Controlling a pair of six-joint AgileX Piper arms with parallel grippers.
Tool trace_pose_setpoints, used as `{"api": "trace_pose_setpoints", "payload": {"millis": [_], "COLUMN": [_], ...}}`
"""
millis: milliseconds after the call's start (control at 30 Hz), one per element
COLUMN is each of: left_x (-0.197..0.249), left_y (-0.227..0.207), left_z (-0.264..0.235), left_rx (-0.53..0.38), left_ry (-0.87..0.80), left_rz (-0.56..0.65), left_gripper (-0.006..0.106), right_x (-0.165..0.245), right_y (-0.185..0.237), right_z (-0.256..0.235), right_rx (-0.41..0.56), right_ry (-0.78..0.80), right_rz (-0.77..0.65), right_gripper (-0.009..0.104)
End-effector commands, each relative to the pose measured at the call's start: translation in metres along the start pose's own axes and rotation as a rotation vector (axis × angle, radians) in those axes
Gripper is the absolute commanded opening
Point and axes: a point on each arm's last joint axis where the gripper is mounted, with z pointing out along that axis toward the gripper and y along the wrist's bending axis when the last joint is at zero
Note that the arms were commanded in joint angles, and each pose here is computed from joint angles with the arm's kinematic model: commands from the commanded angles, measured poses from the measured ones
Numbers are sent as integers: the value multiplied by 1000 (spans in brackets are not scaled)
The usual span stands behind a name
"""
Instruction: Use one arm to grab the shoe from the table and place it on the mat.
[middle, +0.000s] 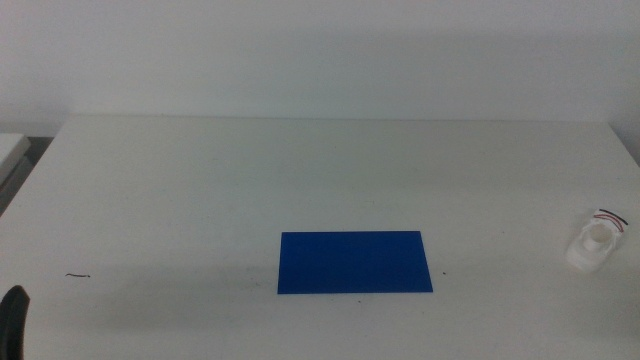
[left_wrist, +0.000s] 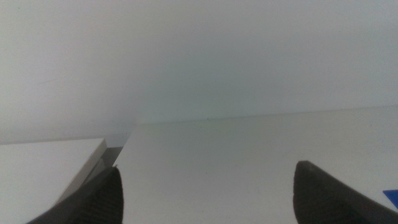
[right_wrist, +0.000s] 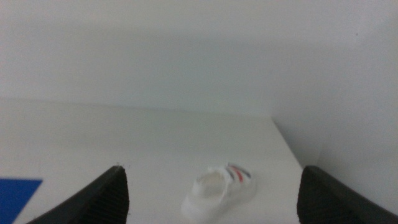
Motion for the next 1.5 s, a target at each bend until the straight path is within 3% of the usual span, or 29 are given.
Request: {"api": "trace_pose_setpoints", "payload": {"millis": [0, 167, 333, 533, 733, 900, 1067, 1267, 1467], "left_x": [-1, -1, -1, -1, -1, -1, -1, -1, -1], "left_y": [0, 0, 0, 0, 0, 0, 0, 0, 0], "left_z": [0, 0, 0, 0, 0, 0, 0, 0, 0], "left_rx": [2, 2, 2, 2, 2, 2, 2, 2, 2], "left_ry": [-7, -7, -7, -7, -7, -7, -7, -7, -7], "left_rz": [-7, -7, -7, -7, -7, -7, -7, -7, -7], "left_gripper": [94, 94, 94, 94, 94, 94, 94, 94, 94], "right_x": [4, -35, -91, -137, -164, -151, -116, -64, -18], "right_y": [0, -4, -10, -10, -15, -19, -18, -31, -29], "right_z": [0, -18, -16, 12, 82, 164, 221, 263, 294], "right_rx": [-1, -17, -15, -64, 78, 155, 239, 395, 406], "right_ry": [43, 170, 186, 565, 944, 1078, 1121, 1168, 1186], "right_rz": [-6, -9, -16, 134, 403, 394, 527, 643, 646], "right_gripper": [93, 93, 93, 93, 93, 93, 93, 93, 93]}}
